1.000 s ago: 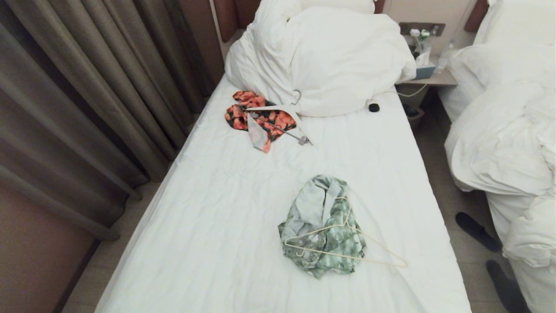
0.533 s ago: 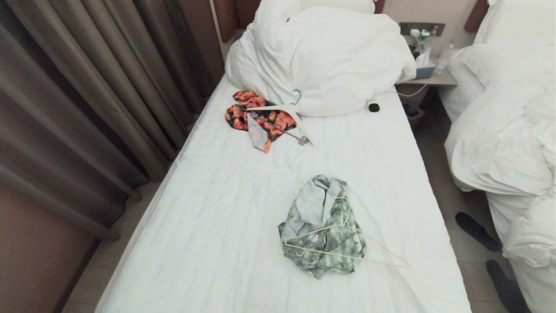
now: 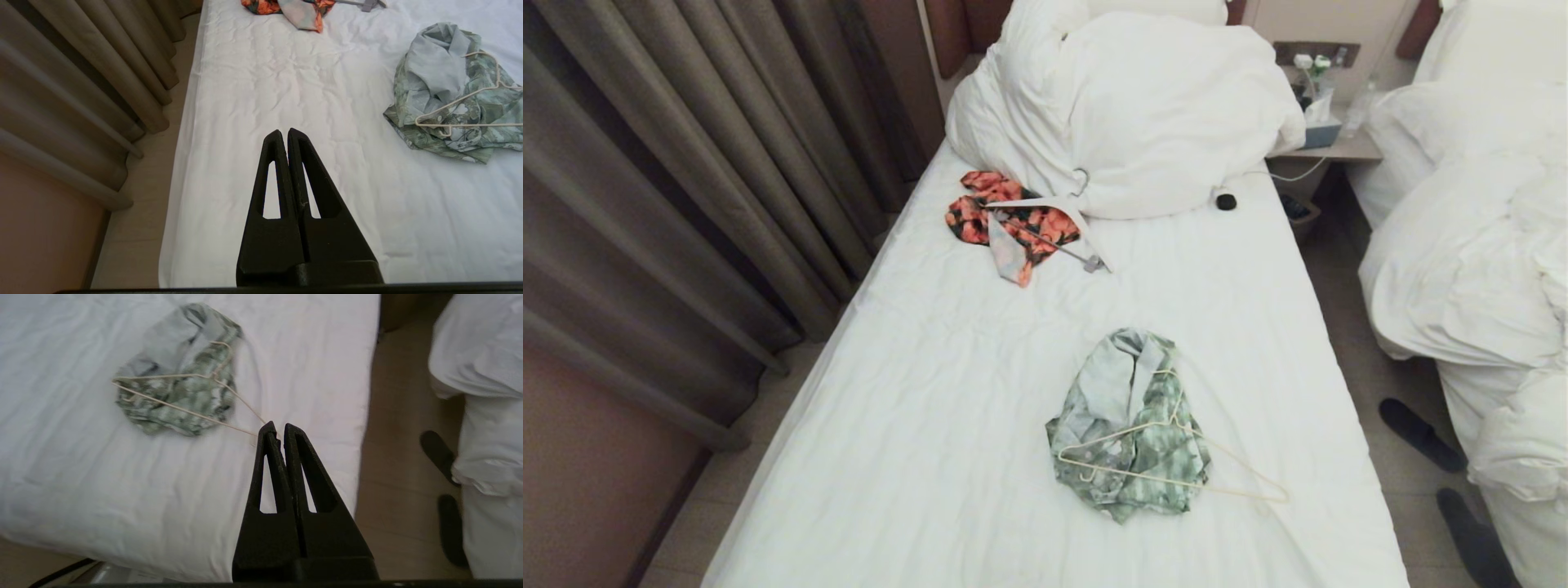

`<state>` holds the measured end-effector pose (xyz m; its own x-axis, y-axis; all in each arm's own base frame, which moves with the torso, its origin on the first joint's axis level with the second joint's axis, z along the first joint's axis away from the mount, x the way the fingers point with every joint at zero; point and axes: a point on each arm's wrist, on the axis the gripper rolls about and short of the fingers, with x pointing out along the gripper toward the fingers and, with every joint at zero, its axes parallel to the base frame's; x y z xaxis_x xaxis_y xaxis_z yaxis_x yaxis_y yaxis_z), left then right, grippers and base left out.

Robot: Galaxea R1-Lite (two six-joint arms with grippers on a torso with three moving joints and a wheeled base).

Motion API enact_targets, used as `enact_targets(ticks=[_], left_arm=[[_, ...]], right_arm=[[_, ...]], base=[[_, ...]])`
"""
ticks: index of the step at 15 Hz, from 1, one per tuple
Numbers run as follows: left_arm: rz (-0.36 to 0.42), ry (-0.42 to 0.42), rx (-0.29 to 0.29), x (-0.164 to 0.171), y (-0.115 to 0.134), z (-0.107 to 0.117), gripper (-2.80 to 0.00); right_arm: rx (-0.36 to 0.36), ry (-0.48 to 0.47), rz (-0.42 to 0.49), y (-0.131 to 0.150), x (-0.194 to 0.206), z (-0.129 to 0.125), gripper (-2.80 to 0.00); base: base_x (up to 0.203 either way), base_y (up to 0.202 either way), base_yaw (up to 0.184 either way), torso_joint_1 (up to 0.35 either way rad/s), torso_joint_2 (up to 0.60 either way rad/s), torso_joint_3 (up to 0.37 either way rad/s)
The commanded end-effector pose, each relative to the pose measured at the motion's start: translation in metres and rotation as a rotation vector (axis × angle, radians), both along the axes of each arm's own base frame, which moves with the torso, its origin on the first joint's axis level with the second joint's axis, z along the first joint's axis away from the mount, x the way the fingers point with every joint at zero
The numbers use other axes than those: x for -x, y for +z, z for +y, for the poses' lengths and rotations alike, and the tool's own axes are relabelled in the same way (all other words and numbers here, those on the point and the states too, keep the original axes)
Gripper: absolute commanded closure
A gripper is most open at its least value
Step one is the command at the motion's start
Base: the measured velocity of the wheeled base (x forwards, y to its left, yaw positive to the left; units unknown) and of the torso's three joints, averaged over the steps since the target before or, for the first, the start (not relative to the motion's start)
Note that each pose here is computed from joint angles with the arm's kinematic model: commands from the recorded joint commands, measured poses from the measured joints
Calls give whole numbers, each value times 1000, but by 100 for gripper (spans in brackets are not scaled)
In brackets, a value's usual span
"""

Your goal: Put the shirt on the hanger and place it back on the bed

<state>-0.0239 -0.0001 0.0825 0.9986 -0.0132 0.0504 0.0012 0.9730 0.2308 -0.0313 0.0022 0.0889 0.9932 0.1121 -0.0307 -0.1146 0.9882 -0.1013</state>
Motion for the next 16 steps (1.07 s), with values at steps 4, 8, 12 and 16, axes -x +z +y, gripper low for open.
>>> enact_targets(ticks=[4, 8, 12, 16], left_arm=[[0, -2, -1, 0, 0, 0, 0], [-3, -1, 0, 0, 0, 0, 0], [-6, 1, 2, 0, 0, 0, 0], [-6, 1, 3, 0, 0, 0, 0]], right_arm=[[18, -66, -22, -14, -8, -1, 0], [-61, -78, -22, -14, -9, -2, 0], [-74, -80, -22, -14, -9, -2, 0], [-73, -80, -23, -14, -8, -2, 0]], base=[[0, 0, 0, 0, 0, 0], [0, 0, 0, 0, 0, 0], [0, 0, 0, 0, 0, 0], [0, 0, 0, 0, 0, 0]])
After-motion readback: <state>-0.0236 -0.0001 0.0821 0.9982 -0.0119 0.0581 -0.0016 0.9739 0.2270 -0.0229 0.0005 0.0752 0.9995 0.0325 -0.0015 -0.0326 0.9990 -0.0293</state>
